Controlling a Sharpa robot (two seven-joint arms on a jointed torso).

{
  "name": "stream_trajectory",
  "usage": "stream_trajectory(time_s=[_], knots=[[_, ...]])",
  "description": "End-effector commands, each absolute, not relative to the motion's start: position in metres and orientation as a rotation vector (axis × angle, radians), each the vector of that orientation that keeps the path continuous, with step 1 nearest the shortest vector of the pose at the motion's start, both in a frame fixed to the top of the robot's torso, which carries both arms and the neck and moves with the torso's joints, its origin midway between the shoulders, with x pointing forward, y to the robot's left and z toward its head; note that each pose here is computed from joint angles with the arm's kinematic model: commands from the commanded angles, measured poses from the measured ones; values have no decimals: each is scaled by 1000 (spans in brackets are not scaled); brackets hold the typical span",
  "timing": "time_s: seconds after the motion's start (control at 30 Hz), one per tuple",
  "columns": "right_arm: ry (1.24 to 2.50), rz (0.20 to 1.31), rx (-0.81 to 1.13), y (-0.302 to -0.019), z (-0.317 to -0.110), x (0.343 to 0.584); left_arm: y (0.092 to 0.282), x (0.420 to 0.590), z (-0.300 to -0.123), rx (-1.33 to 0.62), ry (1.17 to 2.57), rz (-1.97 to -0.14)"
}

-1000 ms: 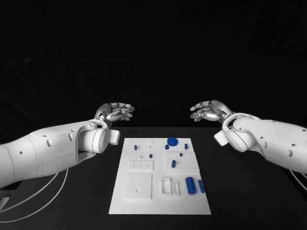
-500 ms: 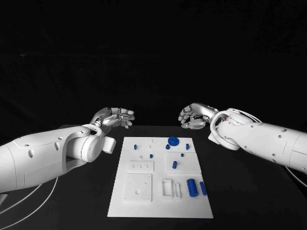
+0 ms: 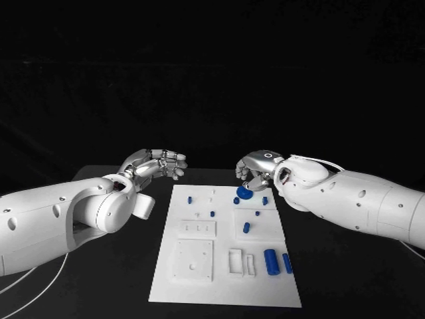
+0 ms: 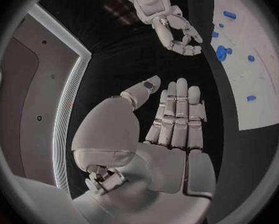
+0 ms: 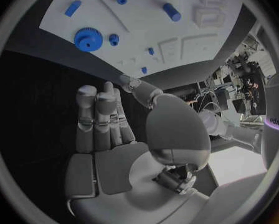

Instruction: Assemble the parts on the task board

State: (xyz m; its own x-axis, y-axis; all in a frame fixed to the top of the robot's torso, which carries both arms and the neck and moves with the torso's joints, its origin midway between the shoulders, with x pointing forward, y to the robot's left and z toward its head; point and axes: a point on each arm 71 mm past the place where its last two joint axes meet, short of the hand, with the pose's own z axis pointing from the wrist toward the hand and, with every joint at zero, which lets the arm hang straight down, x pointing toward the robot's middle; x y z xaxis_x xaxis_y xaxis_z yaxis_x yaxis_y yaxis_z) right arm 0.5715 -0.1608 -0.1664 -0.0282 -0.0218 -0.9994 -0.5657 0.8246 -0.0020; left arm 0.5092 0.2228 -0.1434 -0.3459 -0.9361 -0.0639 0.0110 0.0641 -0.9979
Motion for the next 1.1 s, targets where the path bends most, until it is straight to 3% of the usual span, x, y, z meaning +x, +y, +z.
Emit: stream_trajectory(time_s=[0.03,1.1], knots=[[1506,352,-567,-159,-169,572,218,507,-136,-934,1504,-1448],[1517,276,-632,-156,-190,568,216,508,-135,-935,1509,-1452]])
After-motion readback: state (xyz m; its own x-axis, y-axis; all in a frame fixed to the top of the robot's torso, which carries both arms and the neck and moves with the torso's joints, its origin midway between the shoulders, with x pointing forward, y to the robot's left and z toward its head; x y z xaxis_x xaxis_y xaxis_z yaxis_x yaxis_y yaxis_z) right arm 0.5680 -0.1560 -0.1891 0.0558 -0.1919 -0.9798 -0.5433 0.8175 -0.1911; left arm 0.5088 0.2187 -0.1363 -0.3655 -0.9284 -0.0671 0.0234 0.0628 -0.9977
